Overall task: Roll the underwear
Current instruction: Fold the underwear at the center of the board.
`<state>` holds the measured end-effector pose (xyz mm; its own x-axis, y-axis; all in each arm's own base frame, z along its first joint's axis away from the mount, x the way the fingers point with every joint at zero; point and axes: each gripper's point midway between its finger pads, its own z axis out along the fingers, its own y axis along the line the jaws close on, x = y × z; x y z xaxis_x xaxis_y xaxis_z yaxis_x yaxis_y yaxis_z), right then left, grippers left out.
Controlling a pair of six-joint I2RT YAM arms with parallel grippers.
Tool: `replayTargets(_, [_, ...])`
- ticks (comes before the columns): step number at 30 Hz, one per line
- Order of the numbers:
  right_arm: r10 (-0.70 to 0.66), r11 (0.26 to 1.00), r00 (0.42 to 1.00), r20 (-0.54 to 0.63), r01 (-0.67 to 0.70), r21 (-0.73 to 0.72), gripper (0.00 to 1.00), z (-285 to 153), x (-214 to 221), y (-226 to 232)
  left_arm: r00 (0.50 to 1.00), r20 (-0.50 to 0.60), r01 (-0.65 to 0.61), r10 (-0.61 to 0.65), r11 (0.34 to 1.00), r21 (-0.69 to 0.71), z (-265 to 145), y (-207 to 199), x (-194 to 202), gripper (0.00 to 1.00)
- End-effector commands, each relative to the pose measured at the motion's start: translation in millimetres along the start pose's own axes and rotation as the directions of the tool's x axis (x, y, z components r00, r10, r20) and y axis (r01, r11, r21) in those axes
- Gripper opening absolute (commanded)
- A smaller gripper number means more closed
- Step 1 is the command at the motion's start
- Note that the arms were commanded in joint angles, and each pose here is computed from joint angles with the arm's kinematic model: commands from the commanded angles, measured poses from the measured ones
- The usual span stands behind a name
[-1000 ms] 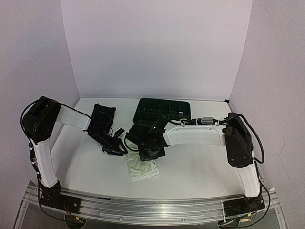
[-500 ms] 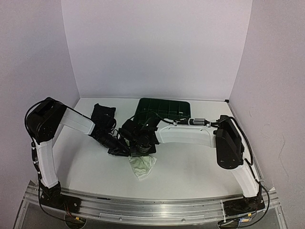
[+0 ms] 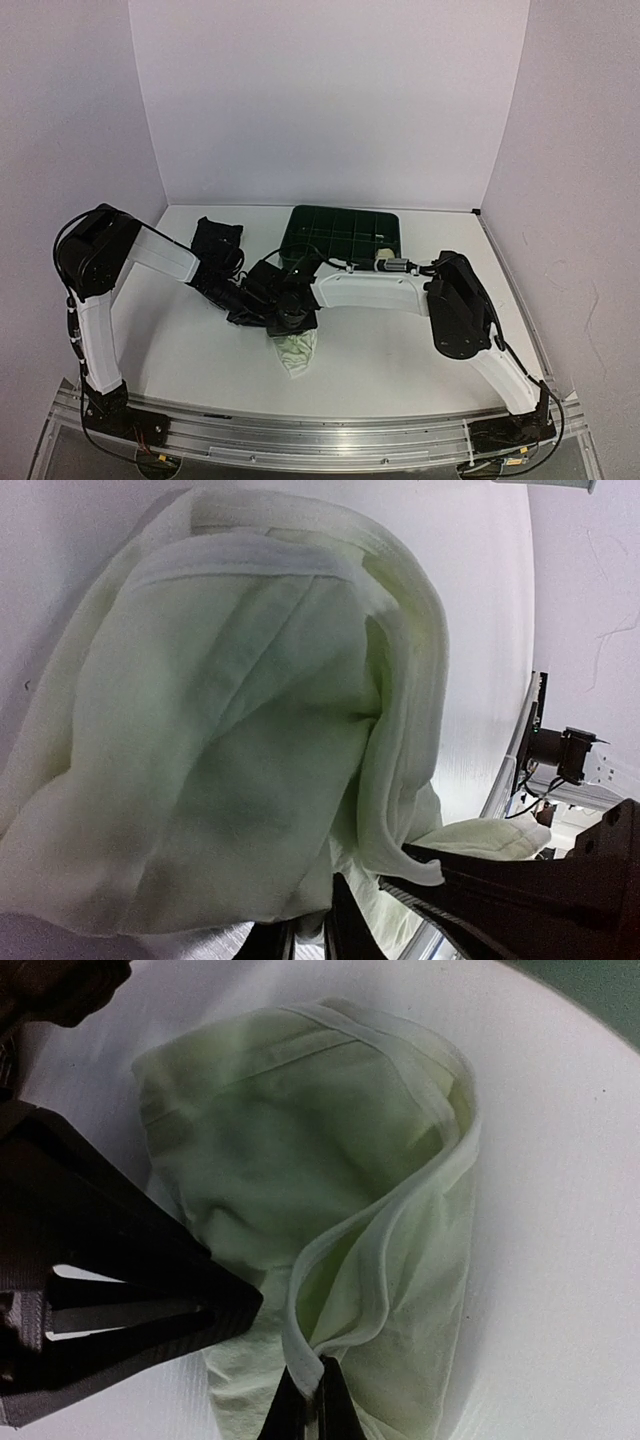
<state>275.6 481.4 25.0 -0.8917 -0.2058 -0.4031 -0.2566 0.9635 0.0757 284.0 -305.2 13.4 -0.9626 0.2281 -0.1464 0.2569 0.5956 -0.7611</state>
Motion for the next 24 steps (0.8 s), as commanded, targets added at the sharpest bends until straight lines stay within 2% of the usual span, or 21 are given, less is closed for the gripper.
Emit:
replayTargets(1, [0.019,0.999,1.000,-0.017,-0.020,-0.038,0.00,2.3,1.0,13.0,1.000,0.006,-0.007,0.007,0.999,-0.044,6.7,13.0,-5.7,0.11])
replayTargets(4, [0.014,0.999,0.999,-0.045,-0.016,-0.050,0.00,7.1,7.4,15.3,1.000,0.004,-0.009,0.009,0.999,-0.038,7.8,12.6,-5.7,0.11])
replayTargets(8, [0.000,0.999,0.998,-0.067,-0.003,-0.053,0.13,12.9,15.9,12.8,1.000,-0.004,-0.002,0.002,1.000,-0.029,8.5,12.4,-4.0,0.14])
replayTargets(12, [-0.042,0.981,0.996,-0.081,0.026,-0.194,0.35,12.7,22.8,32.9,1.000,-0.008,-0.007,0.007,1.000,0.007,3.4,4.7,-6.3,0.25])
replayTargets(14, [-0.042,0.972,0.997,-0.070,0.025,-0.235,0.42,10.8,23.1,36.6,1.000,-0.006,-0.013,0.013,1.000,0.019,-0.2,0.8,-8.4,0.31])
replayTargets(18, [-0.004,0.952,0.999,-0.040,-0.008,-0.306,0.51,9.5,23.8,37.7,1.000,-0.021,0.001,0.000,0.999,0.049,-3.3,-5.6,-2.8,0.46])
replayTargets(22, [-0.002,0.945,1.000,-0.017,-0.003,-0.328,0.55,7.9,21.7,37.5,0.999,-0.031,0.022,-0.020,0.997,0.071,-4.8,-9.8,3.5,0.55])
replayTargets(24, [-0.012,0.942,1.000,-0.005,0.009,-0.334,0.61,6.7,19.7,39.1,0.999,-0.030,0.020,-0.018,0.996,0.083,-6.4,-14.3,3.1,0.59])
